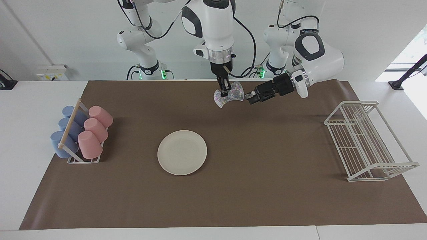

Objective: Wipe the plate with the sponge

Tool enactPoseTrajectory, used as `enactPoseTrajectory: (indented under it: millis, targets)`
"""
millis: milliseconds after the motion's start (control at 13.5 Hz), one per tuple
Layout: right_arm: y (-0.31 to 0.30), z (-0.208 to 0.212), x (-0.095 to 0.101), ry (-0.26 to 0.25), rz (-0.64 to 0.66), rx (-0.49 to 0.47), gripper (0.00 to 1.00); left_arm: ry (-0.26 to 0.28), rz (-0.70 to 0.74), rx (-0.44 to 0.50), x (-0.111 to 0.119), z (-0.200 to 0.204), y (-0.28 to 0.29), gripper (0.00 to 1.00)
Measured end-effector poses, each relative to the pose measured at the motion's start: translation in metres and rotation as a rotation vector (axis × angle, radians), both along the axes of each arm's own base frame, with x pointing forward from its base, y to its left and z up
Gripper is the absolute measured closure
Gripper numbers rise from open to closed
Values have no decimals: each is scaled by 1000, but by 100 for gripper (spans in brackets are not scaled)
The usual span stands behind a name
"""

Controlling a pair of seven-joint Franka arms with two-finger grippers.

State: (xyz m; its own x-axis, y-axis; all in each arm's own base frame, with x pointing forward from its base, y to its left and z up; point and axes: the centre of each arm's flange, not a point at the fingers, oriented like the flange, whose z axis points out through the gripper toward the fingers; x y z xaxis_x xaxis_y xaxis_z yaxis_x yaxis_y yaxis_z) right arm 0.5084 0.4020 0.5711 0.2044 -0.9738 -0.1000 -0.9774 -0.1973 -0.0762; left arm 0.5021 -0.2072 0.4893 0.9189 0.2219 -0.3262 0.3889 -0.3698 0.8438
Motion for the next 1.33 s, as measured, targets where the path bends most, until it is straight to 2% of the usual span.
enactPoseTrajectory:
  millis: [296, 370, 519, 741, 815, 1037, 1111, 1259, 1333]
  targets:
    - [-1, 0, 1, 0, -2, -1, 93, 14, -50, -15, -6, 2, -11, 12]
    - [-2, 0, 1, 0, -3, -1, 93, 16, -54, -17, -7, 2, -11, 22]
    - [-4, 0, 3, 0, -8, -1, 93, 25, -56, -19, -7, 2, -12, 51]
    - [-5, 0, 4, -1, -10, -1, 93, 69, -39, -22, -8, 2, -13, 90]
    - [-5, 0, 4, -1, -10, -1, 93, 80, -36, -22, -8, 2, -14, 97]
    - [-6, 1, 5, -2, -12, -1, 93, 94, -30, -24, -8, 5, -15, 97]
    - [-7, 2, 6, -4, -14, 1, 87, 96, -30, -23, -9, 5, -15, 97]
    - [-12, 6, 7, -11, -5, 4, 68, 96, -31, -22, -9, 5, -16, 97]
    - [-14, 8, 8, -16, 19, 4, 56, 96, -32, -21, -9, 6, -16, 97]
